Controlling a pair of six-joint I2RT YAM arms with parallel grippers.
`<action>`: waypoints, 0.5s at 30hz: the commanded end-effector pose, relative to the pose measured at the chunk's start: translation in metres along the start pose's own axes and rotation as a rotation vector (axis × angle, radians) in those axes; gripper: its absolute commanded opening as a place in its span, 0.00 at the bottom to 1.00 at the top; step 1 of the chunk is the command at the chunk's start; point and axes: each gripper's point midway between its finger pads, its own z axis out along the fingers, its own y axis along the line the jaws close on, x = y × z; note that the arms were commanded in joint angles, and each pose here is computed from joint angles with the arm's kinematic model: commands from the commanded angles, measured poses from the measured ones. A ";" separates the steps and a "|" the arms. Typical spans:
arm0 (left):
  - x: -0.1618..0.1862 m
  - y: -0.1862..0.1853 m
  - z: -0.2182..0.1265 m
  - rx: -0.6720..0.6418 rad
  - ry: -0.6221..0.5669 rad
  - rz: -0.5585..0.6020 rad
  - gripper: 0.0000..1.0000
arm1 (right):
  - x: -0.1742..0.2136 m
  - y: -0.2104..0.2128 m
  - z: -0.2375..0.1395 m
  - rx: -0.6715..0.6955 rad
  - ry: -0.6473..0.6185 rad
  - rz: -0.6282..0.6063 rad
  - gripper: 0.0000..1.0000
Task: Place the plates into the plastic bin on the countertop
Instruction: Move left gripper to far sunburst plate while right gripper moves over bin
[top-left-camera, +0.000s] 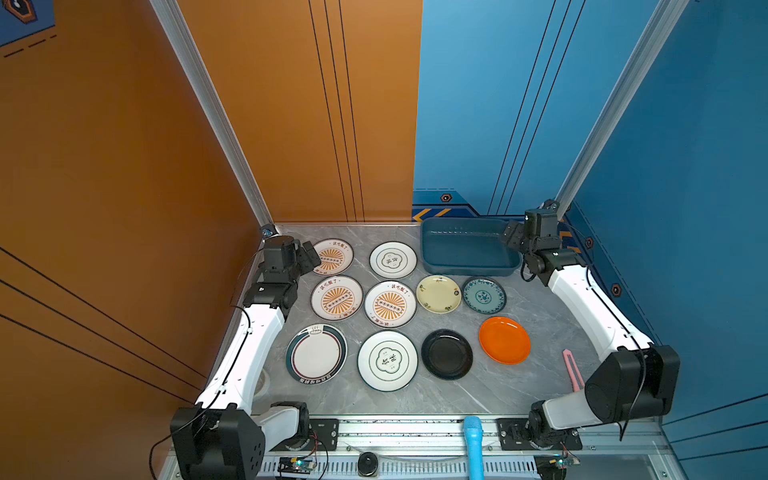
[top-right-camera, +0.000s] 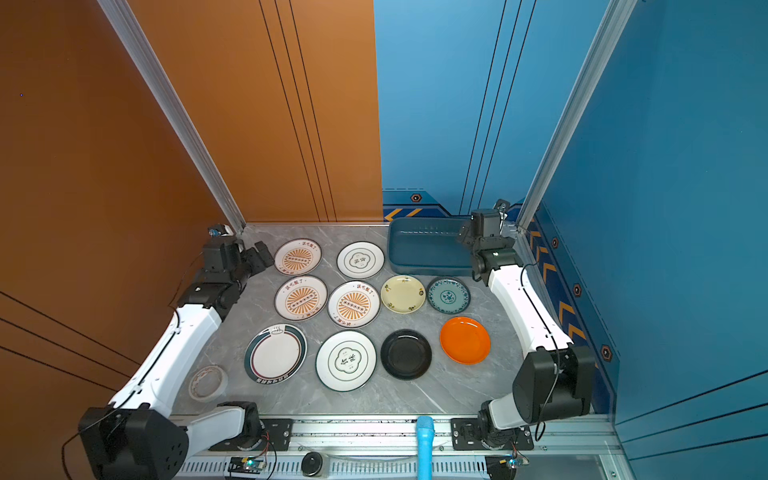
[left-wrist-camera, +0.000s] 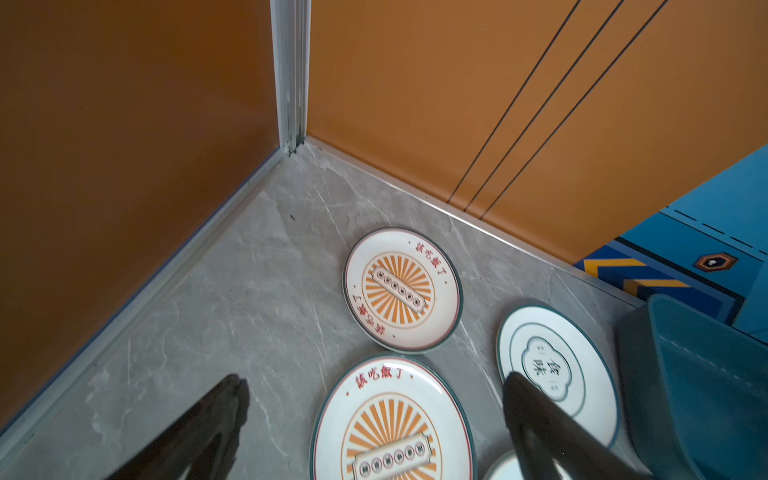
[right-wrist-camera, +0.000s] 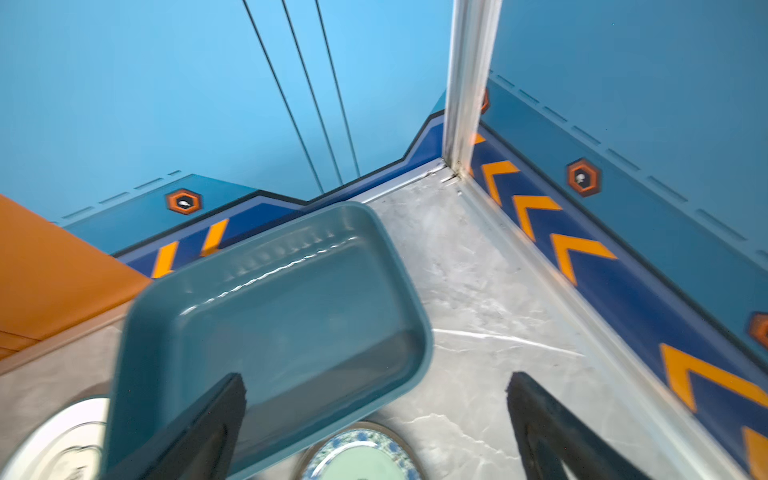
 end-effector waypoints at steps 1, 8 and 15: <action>0.042 0.012 -0.002 -0.004 0.217 -0.133 0.98 | 0.019 0.006 0.009 -0.028 0.142 0.108 1.00; 0.051 -0.003 0.002 0.099 0.304 -0.229 0.98 | 0.019 0.018 0.017 -0.026 0.201 0.076 1.00; 0.092 0.013 0.013 0.141 0.436 -0.373 0.98 | 0.033 0.028 0.023 -0.075 0.263 0.101 1.00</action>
